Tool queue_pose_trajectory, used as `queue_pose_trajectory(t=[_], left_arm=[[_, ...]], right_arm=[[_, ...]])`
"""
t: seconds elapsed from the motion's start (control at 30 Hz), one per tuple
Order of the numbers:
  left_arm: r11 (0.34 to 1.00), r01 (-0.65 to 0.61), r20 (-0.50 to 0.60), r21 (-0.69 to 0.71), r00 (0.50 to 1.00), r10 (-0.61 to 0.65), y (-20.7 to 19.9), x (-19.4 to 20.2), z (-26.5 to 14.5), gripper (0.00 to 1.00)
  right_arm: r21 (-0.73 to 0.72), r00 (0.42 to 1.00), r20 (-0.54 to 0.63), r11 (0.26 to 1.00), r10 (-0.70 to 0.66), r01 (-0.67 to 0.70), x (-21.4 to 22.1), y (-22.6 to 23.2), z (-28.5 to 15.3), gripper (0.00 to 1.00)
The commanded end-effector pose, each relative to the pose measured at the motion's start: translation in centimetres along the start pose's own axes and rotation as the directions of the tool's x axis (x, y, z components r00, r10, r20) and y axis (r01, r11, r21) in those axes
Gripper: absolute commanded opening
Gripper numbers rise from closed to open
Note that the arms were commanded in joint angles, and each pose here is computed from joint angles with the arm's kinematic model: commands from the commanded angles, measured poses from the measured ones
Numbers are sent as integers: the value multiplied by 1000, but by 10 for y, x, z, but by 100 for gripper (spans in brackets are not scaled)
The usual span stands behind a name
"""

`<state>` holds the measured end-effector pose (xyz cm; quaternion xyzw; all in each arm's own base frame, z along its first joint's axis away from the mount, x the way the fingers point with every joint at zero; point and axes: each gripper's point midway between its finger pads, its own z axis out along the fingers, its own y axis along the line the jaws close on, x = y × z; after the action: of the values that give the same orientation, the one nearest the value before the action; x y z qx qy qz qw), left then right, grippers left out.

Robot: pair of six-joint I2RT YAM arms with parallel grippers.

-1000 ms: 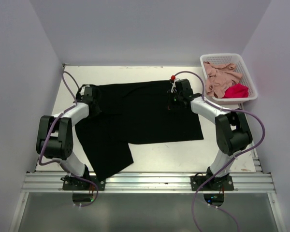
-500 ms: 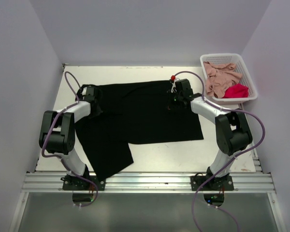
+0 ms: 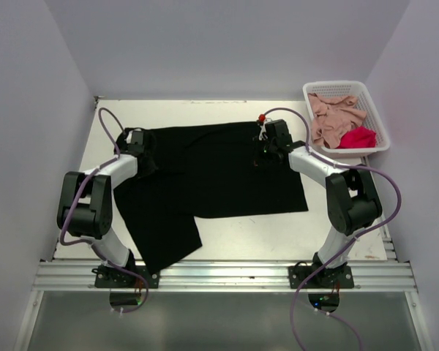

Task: Fold and stack the t-shirts
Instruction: Fold the flattened tshirt in 1/3 of the way

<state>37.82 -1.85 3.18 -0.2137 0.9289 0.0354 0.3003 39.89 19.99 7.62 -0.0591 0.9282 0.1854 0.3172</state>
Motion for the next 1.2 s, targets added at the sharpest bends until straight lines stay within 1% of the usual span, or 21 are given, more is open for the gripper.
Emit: queue_pose_trajectory(t=[0.0, 0.17, 0.4, 0.47, 0.8, 0.9, 1.03, 1.17], left_arm=[[999, 17, 20, 36, 1000, -18, -6, -1, -4, 0], [1000, 8, 9, 3, 1000, -8, -4, 0, 5, 0], [999, 13, 55, -52, 998, -10, 0, -21, 12, 0], [998, 8, 48, -70, 999, -5, 2, -22, 17, 0], [996, 26, 122, -87, 992, -15, 2, -59, 9, 0], [995, 21, 128, -94, 992, -9, 1, -66, 9, 0], [994, 22, 125, -103, 992, -9, 3, -69, 14, 0], [993, 20, 105, -114, 994, -8, 8, -63, 19, 0]], right_arm=[[-3, 999, 27, 1000, -23, 23, -11, 5, 0, 0], [-3, 999, 27, 1000, -23, 23, -12, 5, -1, 0], [2, 999, 30, 1000, -25, 25, -12, 3, -1, 0], [1, 999, 26, 1000, -27, 27, -11, 4, -1, 0], [3, 999, 20, 1000, -27, 26, -9, 3, 1, 0], [5, 999, 20, 1000, -25, 25, -9, 2, 1, 0], [4, 999, 21, 1000, -27, 27, -10, 2, 1, 0], [2, 999, 22, 1000, -28, 28, -10, 3, 0, 0]])
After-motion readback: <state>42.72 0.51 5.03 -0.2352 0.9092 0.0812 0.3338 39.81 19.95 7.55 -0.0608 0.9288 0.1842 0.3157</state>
